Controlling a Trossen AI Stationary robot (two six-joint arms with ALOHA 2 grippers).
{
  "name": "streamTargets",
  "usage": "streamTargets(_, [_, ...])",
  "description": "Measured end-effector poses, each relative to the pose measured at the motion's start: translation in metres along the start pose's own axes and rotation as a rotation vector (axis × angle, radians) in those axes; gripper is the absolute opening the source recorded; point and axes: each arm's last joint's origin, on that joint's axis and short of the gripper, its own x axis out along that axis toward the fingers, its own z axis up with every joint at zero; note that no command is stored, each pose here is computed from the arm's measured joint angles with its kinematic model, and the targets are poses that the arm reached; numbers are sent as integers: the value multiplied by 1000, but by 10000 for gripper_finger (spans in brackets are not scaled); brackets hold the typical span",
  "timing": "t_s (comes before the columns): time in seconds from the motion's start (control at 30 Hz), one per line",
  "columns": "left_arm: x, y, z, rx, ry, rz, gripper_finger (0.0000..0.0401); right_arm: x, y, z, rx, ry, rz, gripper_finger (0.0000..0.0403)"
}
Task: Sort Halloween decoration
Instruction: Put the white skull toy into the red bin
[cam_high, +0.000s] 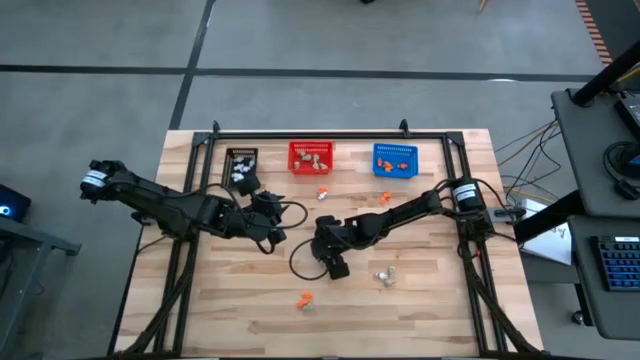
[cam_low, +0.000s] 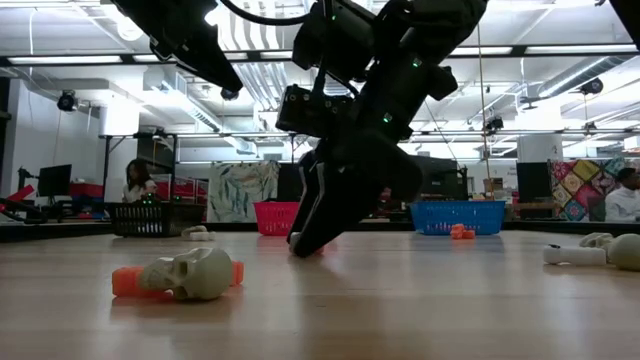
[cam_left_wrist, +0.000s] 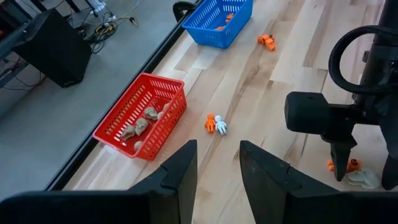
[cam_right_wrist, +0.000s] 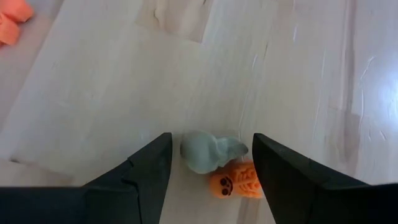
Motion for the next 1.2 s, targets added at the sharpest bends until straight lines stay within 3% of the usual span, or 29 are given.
streamTargets(0.13, [0, 0, 0, 7, 0, 0, 103, 0, 0, 0, 0, 1, 0, 208])
streamTargets(0.53, [0, 0, 0, 7, -1, 0, 103, 0, 0, 0, 0, 1, 0, 133])
streamTargets(1.2, [-6, 6, 4, -7, -38, 39, 103, -13, -10, 24, 15, -46, -16, 96])
